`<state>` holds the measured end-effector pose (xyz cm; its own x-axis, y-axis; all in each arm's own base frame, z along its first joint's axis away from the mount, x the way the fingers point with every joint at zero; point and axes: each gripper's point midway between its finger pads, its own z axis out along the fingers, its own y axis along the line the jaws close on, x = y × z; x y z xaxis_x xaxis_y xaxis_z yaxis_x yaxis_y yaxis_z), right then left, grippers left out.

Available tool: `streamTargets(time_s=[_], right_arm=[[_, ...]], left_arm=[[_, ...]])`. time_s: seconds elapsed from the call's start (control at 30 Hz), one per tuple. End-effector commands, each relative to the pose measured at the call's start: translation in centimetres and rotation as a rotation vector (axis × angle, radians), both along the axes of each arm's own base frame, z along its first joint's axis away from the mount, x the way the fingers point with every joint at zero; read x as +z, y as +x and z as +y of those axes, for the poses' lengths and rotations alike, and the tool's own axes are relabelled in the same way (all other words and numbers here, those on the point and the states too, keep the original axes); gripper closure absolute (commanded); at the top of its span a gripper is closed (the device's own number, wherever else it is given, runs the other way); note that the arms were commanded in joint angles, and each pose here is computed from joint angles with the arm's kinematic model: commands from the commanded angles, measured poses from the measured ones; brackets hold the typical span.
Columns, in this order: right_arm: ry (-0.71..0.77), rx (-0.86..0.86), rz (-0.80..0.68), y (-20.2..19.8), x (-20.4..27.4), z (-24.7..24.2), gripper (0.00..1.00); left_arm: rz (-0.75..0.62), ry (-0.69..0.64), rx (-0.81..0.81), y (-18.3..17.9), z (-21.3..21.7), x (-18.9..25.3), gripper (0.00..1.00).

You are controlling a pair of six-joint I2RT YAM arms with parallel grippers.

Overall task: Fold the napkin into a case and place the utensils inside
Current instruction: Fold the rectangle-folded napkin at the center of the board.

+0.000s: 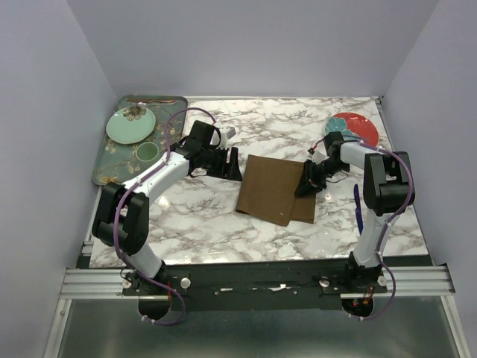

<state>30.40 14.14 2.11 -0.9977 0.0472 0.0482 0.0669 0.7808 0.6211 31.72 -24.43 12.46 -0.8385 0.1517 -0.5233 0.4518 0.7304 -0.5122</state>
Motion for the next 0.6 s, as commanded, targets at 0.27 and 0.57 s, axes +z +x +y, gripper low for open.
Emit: streamTargets(time_s=[0.27,0.57], right_arm=[[-0.02,-0.024,-0.035,1.6,0.3,0.4,0.68],[-0.085,-0.052,-0.114,3.2,1.8,-0.3,0.68]], left_arm=[[-0.01,0.02,0.017,0.8,0.5,-0.2,0.28],[-0.021,0.021,0.021,1.1,0.6,-0.1,0.28]])
